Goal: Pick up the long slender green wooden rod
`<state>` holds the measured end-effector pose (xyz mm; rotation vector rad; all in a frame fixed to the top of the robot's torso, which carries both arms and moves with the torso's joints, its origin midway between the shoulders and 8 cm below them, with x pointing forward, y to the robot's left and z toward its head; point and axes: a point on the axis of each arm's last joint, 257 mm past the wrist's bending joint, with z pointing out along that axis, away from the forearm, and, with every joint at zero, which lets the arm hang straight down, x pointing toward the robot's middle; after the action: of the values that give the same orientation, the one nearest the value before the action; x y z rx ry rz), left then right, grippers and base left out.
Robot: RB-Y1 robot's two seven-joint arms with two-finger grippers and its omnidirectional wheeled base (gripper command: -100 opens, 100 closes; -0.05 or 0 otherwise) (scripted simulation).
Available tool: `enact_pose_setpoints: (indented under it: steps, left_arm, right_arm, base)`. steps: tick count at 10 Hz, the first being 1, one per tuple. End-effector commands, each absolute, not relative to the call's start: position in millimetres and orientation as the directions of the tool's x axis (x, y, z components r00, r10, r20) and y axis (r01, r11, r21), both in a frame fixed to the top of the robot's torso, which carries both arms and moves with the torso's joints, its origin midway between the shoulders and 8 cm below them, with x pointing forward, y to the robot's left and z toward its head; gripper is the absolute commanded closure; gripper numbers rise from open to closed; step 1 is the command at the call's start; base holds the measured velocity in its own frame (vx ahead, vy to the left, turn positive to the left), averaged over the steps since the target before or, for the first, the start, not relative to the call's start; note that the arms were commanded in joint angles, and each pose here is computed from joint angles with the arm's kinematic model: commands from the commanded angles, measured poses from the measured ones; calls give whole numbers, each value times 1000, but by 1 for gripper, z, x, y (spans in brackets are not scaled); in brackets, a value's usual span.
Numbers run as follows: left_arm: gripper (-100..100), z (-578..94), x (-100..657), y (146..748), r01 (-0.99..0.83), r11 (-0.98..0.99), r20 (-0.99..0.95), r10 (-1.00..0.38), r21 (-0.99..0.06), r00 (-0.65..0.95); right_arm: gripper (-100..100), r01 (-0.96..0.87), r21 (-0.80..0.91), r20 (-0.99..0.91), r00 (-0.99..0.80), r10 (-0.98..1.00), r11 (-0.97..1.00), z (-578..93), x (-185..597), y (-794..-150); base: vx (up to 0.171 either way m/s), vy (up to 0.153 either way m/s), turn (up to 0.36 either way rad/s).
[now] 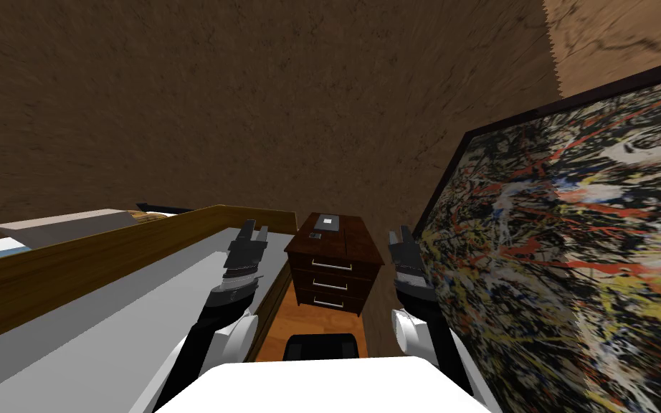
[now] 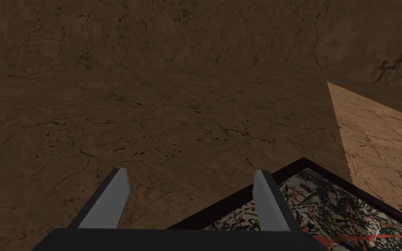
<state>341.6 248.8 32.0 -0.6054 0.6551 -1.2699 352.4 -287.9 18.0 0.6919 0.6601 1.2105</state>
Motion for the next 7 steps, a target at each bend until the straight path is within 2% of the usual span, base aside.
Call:
enact_pose_setpoints:
  steps: [1, 7]
  left_arm:
    - [0, 32, 342, 249, 657, 194, -109, -980, -729, 168]
    - [0, 32, 342, 249, 657, 194, -109, -980, -729, 168]
  right_arm:
    - [-100, -586, 779, -127, 202, 971, 224, 15, 357, -283]
    - [-100, -492, 821, -259, 129, 957, 289, -8, 388, -277]
  base:
    - [1, 5, 12]
    - [6, 28, 28]
